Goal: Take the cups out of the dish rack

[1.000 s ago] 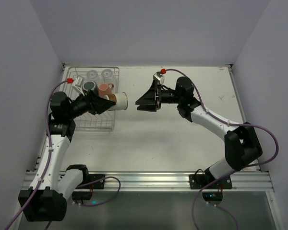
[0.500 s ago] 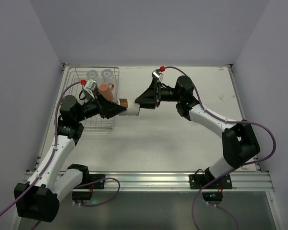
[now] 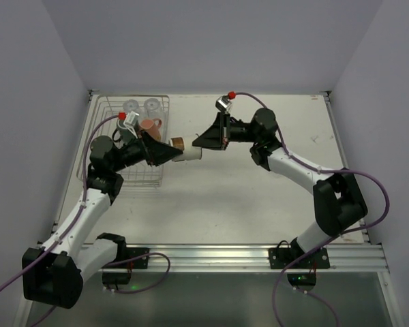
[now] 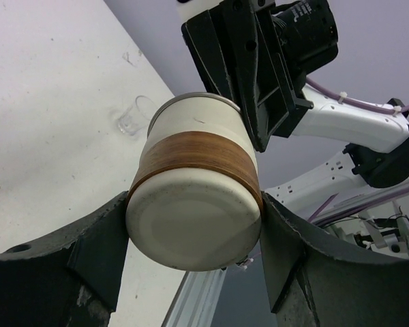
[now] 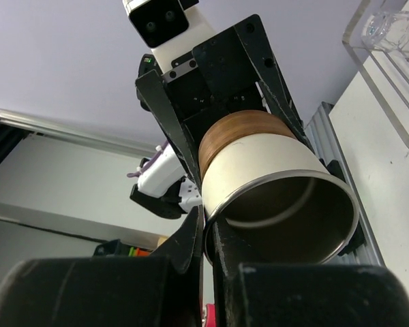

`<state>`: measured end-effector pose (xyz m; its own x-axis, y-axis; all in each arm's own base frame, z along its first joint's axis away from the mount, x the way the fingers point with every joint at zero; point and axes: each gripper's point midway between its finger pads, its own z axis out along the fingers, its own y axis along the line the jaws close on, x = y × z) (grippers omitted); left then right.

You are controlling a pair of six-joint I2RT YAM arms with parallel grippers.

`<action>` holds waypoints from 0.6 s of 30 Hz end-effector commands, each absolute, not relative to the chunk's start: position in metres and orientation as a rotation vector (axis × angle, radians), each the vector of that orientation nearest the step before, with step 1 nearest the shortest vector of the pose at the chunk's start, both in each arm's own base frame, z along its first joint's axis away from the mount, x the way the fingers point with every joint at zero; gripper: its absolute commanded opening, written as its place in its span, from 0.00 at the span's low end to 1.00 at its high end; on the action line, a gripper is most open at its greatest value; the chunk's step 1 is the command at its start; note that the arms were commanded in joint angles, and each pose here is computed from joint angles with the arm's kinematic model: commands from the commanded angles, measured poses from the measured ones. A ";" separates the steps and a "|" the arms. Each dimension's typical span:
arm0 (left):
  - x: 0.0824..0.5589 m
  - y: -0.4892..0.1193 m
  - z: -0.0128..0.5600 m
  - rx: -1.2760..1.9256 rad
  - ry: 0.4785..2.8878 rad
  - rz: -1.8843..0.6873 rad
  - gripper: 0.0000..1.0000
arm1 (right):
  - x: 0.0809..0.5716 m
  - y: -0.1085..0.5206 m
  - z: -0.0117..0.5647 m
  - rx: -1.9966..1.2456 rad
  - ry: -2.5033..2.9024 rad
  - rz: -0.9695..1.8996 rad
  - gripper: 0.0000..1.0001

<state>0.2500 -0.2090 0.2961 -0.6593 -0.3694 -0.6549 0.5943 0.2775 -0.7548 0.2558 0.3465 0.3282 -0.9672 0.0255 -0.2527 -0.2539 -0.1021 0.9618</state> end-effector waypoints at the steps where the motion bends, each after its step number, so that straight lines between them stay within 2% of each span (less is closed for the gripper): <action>1: 0.247 -0.216 0.304 0.241 1.703 -1.545 0.00 | 0.250 0.346 0.344 -0.348 1.881 2.210 0.00; 2: 0.245 -0.217 0.304 0.255 1.702 -1.556 0.00 | 0.250 0.346 0.345 -0.350 1.879 2.209 0.00; 5: 0.243 -0.218 0.305 0.270 1.702 -1.576 0.89 | 0.250 0.345 0.343 -0.348 1.878 2.202 0.00; 6: 0.243 -0.218 0.309 0.275 1.687 -1.564 1.00 | 0.250 0.344 0.342 -0.350 1.880 2.200 0.00; 13: 0.266 -0.198 0.326 0.220 1.732 -1.266 1.00 | 0.268 0.330 0.318 -0.299 1.955 2.010 0.00; 14: 0.278 -0.182 0.304 0.112 1.845 -1.123 1.00 | 0.273 0.326 0.310 -0.242 2.033 1.960 0.00; 16: 0.287 -0.164 0.316 0.053 1.855 -0.972 1.00 | 0.283 0.319 0.311 -0.257 2.017 1.822 0.00; 18: 0.296 -0.130 0.301 -0.093 1.923 -0.742 1.00 | 0.290 0.308 0.296 -0.188 2.106 1.723 0.00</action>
<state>0.2878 -0.1817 0.3119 -0.5520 -0.4047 -0.7290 0.4686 0.5726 -0.6727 0.2787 0.3271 0.2974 -0.9474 0.1039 -0.3026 -0.2963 0.0714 0.9524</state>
